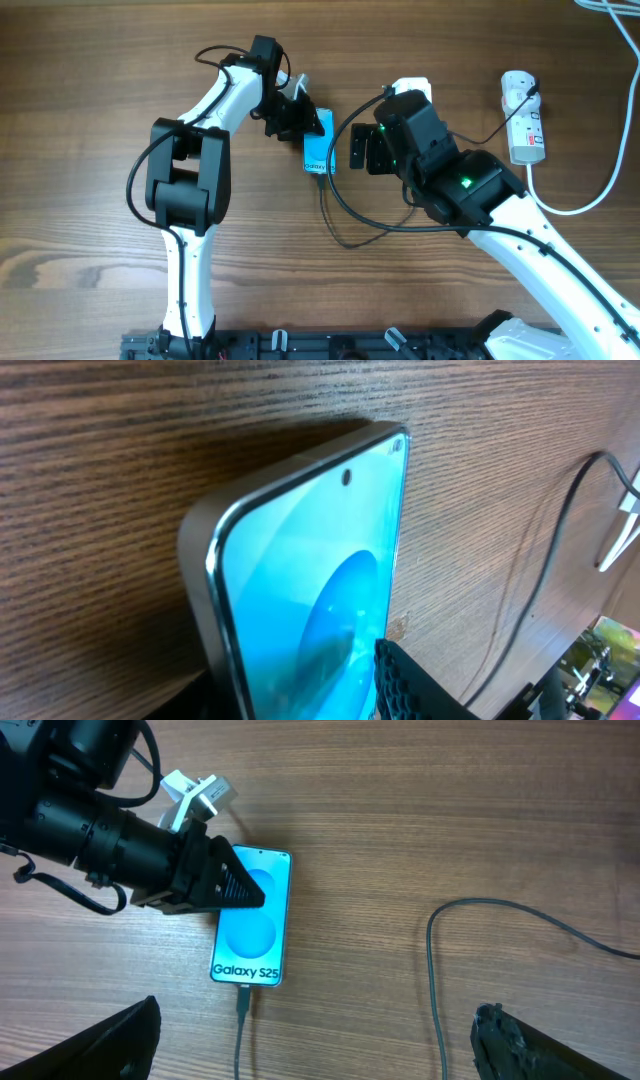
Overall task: Plug charger to phone and switch on socket
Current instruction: 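Lower the phone flat onto the table with the left gripper and release, then move the right gripper to the switch on the white power strip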
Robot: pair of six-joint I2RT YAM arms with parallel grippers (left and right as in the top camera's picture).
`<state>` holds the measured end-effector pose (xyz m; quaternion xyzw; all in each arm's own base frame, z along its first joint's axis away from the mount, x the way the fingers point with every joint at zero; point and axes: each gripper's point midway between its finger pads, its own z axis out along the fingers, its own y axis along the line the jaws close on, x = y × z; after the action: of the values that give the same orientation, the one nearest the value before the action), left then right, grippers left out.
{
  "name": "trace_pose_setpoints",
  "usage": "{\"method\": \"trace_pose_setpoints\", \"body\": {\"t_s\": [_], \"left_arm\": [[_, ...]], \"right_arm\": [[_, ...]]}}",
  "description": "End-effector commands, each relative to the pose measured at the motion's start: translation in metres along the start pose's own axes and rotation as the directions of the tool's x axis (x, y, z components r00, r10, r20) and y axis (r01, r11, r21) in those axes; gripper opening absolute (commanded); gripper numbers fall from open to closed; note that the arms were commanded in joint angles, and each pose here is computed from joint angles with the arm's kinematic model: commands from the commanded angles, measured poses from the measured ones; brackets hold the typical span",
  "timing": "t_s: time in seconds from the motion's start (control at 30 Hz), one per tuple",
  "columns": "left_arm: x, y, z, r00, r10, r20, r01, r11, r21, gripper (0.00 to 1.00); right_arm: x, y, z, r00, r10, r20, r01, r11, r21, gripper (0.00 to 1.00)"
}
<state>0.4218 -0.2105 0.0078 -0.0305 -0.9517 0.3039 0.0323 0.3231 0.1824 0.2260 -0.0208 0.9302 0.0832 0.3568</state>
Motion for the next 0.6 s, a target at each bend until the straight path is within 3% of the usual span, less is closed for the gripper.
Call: {"method": "trace_pose_setpoints", "body": {"t_s": [0.0,0.17,0.27,0.37,0.47,0.57], "left_arm": [[-0.001,0.021,0.001,1.0,-0.008,0.011,0.009,0.993,-0.115,0.43],[-0.005,0.048,-0.005,0.992,-0.109,0.069,0.124,0.957,-0.261,0.48],[-0.007,0.053,-0.012,0.99,-0.111,0.086,0.131,0.949,-0.285,0.53],[-0.017,0.051,-0.043,0.981,-0.114,0.158,0.156,0.947,-0.282,0.67],[-0.029,0.051,-0.093,0.951,-0.12,0.284,0.211,0.926,-0.313,0.73],[-0.033,0.035,-0.149,0.913,-0.073,0.402,0.212,0.926,-0.312,0.94]], "right_arm": [[-0.011,0.001,-0.008,0.999,0.026,0.029,-0.026,1.0,-0.013,1.0],[-0.008,-0.011,-0.006,0.997,0.08,0.009,-0.08,0.997,0.019,1.0],[-0.007,-0.037,-0.003,0.99,0.14,-0.017,-0.138,0.988,0.073,1.0],[-0.006,-0.07,0.0,0.977,0.204,-0.062,-0.197,0.975,0.102,1.0],[-0.01,-0.094,0.002,0.963,0.255,-0.087,-0.248,0.965,0.083,1.0],[-0.014,-0.133,0.001,0.932,0.337,-0.13,-0.327,0.94,0.097,1.0]]}}
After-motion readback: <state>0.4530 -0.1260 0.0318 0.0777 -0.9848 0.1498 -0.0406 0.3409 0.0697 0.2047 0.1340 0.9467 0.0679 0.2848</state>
